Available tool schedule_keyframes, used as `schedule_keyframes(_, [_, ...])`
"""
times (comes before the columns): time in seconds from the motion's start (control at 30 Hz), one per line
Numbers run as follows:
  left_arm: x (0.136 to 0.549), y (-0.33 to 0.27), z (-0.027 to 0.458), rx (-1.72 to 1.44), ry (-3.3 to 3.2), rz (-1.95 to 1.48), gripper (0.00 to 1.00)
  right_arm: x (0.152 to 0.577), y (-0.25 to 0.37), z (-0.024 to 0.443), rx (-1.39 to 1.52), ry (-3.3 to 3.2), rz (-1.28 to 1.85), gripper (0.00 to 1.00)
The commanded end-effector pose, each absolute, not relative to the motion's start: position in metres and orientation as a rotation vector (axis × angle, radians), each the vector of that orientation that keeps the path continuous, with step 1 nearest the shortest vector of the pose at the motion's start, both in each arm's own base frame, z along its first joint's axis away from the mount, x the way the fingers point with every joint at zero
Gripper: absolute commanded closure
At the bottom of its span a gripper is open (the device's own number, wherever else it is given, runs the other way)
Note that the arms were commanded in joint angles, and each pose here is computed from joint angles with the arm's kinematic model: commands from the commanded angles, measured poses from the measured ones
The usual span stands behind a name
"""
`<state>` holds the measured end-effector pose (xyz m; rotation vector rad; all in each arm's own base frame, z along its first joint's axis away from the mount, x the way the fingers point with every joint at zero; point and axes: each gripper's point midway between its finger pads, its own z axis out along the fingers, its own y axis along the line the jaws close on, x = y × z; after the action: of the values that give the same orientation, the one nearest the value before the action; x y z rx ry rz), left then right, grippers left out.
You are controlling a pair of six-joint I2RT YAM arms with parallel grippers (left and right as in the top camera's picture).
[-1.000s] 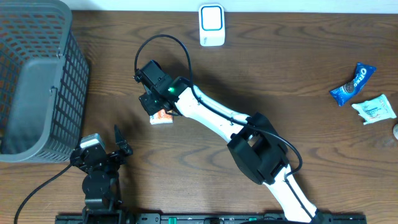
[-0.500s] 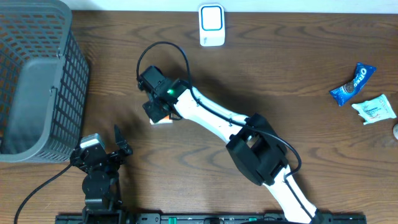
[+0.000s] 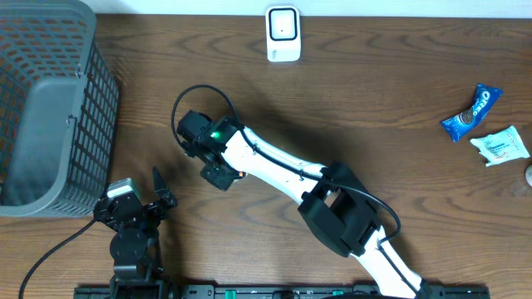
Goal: Scan the item barcode
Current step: 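Reach the right gripper over the orange snack box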
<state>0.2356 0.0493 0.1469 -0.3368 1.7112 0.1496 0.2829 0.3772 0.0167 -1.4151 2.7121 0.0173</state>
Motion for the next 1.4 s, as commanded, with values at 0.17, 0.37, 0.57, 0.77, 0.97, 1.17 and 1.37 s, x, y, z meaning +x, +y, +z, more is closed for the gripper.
schedule_keyframes(0.17, [0.235, 0.050, 0.131, -0.333, 1.749, 0.166, 0.02, 0.308, 0.330, 0.032, -1.365, 2.637, -0.423, 0.99])
schedule_keyframes(0.37, [0.235, 0.050, 0.131, -0.333, 1.749, 0.166, 0.02, 0.311, 0.362, 0.071, -1.279, 2.571, -0.167, 0.76])
schedule_keyframes(0.57, [0.235, 0.050, 0.131, -0.333, 1.749, 0.166, 0.02, 0.334, 0.388, 0.088, -1.056, 2.520, -0.022, 0.66])
schedule_keyframes(0.77, [0.235, 0.050, 0.131, -0.333, 1.749, 0.166, 0.02, 0.351, 0.399, 0.063, -0.930, 2.542, 0.018, 0.97])
schedule_keyframes(0.97, [0.235, 0.050, 0.131, -0.333, 1.749, 0.166, 0.02, 0.343, 0.397, 0.030, -0.958, 2.611, 0.003, 0.99])
schedule_keyframes(1.17, [0.235, 0.050, 0.131, -0.333, 1.749, 0.166, 0.02, 0.338, 0.394, 0.027, -0.973, 2.635, 0.000, 0.99])
schedule_keyframes(1.37, [0.235, 0.050, 0.131, -0.333, 1.749, 0.166, 0.02, 0.317, 0.382, 0.021, -1.031, 2.728, -0.011, 0.99])
